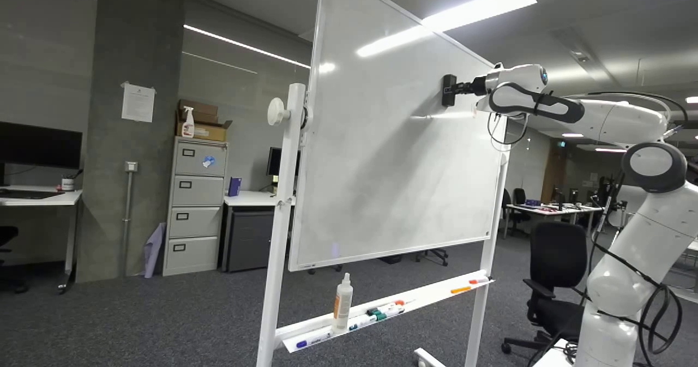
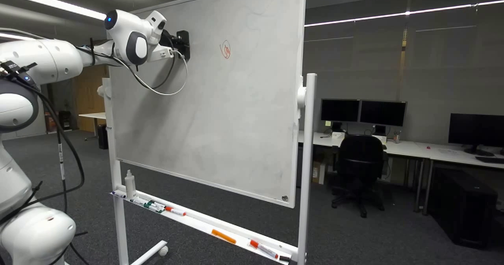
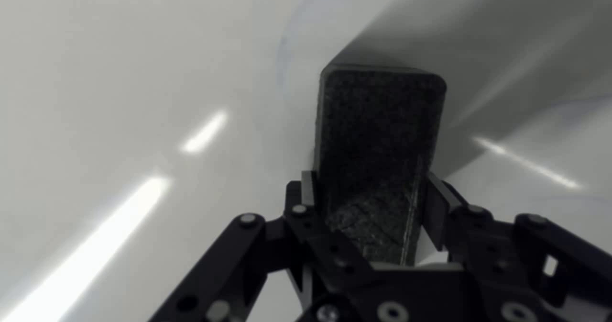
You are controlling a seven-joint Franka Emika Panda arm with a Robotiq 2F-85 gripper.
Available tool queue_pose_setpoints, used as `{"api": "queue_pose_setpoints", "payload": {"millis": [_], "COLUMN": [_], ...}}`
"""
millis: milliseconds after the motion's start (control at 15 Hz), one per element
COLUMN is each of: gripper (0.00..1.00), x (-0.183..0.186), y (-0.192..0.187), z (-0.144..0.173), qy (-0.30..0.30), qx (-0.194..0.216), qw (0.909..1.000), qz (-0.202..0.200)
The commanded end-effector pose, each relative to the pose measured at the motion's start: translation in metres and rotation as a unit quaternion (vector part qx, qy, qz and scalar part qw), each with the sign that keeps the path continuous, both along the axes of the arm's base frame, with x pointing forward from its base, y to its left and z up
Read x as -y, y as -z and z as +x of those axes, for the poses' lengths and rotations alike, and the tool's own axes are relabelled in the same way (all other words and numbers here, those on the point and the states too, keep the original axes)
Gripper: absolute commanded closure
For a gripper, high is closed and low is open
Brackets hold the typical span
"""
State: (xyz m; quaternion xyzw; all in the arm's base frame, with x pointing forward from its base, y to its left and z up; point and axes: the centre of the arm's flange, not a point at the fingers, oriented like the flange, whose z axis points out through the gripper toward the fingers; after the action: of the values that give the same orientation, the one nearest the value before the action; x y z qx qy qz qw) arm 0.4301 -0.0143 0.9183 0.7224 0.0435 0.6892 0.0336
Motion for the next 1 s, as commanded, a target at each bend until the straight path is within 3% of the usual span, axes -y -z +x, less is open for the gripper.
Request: {"api": "queue_pose_setpoints", "payload": {"millis": [0, 533, 933], "gripper": [0.69, 0.69, 0.69], "x": [0.069, 0.2, 0.245], "y": [0.013, 0.059, 0.086], "z": [0.004, -0.017, -0.021], "qy": [0.035, 0.129, 0.153], "qx": [0.011, -0.011, -0.026], "qw": [0.9988, 0.9838, 0.973], "qz": [0.032, 0.123, 0.171]}}
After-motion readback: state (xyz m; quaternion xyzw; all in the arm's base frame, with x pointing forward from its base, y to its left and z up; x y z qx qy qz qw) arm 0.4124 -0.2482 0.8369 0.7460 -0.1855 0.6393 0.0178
